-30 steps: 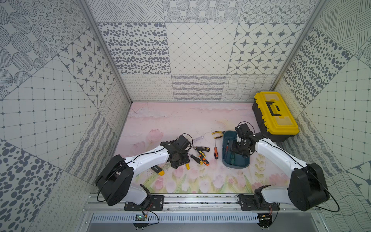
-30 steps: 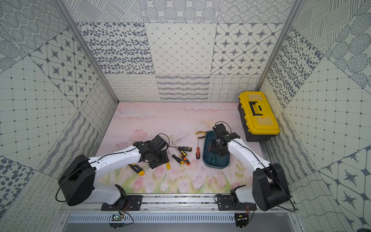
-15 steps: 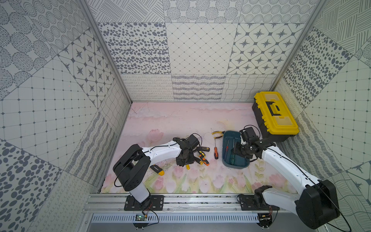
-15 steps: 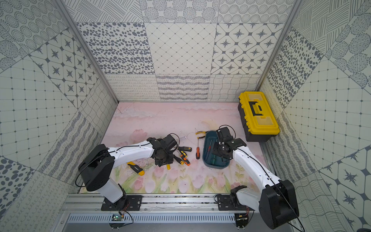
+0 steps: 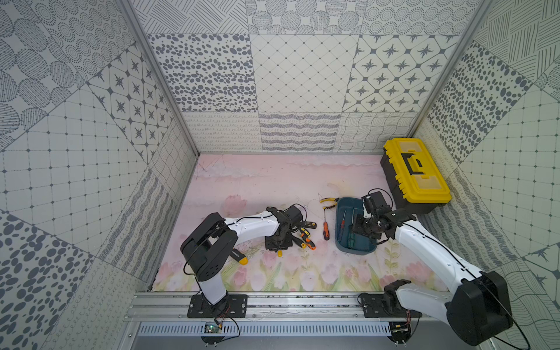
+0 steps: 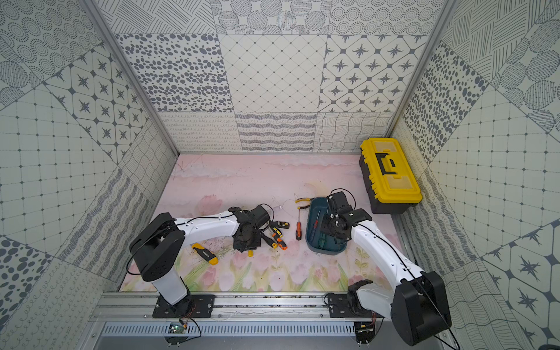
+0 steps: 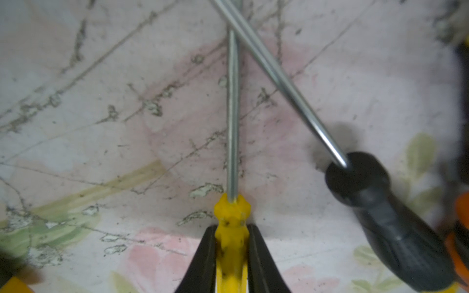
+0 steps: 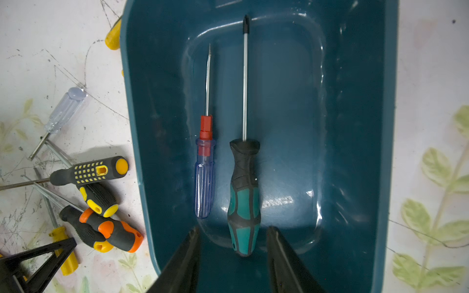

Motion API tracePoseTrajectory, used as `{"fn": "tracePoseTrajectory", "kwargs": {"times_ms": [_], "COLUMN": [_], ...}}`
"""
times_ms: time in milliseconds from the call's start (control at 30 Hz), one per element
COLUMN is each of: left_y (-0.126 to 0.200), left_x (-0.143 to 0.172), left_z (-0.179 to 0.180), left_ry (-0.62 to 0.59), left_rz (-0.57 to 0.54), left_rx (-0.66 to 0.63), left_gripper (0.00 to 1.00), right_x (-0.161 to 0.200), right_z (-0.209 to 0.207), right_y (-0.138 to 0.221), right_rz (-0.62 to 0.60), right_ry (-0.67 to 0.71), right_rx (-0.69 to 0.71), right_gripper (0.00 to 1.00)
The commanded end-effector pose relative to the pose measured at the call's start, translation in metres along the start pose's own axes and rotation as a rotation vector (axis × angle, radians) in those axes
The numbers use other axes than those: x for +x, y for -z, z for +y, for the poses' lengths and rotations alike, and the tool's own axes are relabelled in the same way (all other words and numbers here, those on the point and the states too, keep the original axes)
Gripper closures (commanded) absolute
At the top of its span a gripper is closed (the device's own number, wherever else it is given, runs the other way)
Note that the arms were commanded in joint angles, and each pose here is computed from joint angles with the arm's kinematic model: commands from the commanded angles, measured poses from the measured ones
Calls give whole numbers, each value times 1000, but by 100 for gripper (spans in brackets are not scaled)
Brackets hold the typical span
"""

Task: Put the screwdriver on the desktop into the storage box
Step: Pick up the screwdriver from the center of the board.

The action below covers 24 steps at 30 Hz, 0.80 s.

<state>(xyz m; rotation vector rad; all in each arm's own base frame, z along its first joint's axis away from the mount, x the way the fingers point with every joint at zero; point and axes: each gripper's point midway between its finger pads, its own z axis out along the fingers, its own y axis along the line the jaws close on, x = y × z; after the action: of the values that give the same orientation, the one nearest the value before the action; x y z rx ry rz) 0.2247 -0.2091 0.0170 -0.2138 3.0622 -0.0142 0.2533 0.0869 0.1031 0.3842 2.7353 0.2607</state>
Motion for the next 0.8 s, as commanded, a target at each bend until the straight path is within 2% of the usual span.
{"fn": "tracePoseTrajectory", "kwargs": {"times_ms": [0, 300, 500, 633, 767], "left_y": [5, 22, 52, 83, 110], "left_x": [3, 14, 17, 11, 2], "left_z": [25, 61, 58, 38, -20], "left_ry": [-14, 84, 119, 71, -35], "left_rz": [-25, -71, -143, -201, -234], "left_rx": [-98, -95, 18, 81, 194], "left_gripper": [85, 87, 89, 89, 89], "right_x": [-3, -3, -9, -15, -23], "right_z": [1, 9, 14, 11, -1], "right_y": [1, -5, -3, 4, 23], "right_rz": [-16, 14, 2, -41, -131], "right_ry": [-13, -10, -14, -13, -31], "right_rx": [-8, -37, -53, -39, -2], "right_gripper": [54, 56, 56, 57, 57]}}
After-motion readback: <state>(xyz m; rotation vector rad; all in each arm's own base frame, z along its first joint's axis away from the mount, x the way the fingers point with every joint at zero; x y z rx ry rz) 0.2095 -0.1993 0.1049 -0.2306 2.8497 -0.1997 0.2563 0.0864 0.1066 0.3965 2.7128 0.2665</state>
